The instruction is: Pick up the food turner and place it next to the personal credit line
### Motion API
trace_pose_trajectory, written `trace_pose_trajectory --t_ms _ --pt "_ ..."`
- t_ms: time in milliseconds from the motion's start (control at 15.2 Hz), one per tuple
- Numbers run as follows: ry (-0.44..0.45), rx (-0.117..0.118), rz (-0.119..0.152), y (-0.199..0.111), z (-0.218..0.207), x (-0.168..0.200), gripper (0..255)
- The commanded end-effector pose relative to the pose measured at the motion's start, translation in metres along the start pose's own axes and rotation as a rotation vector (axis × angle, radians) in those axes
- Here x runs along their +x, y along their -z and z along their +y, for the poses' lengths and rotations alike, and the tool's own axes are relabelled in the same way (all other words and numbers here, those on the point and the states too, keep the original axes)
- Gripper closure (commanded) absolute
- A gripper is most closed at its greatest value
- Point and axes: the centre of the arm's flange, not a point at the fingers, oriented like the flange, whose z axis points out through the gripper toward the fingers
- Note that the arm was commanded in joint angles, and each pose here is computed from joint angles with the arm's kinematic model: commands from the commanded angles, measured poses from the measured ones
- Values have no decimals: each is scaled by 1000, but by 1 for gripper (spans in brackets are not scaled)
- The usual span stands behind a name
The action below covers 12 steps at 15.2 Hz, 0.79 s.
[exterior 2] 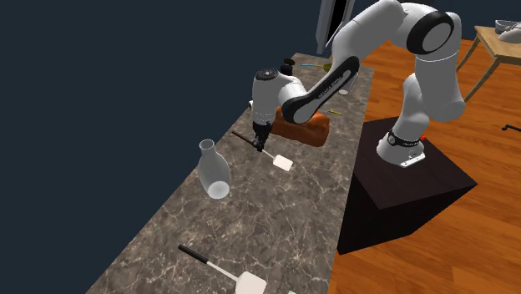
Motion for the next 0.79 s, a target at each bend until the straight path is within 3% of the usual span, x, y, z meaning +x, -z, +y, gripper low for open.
trace_pose_trajectory --t_ms 0,462,726 --pt "0 0 0 12 -1 1 255" --pt "0 0 0 48 -1 3 255" --pt "0 0 0 50 -46 -24 255"
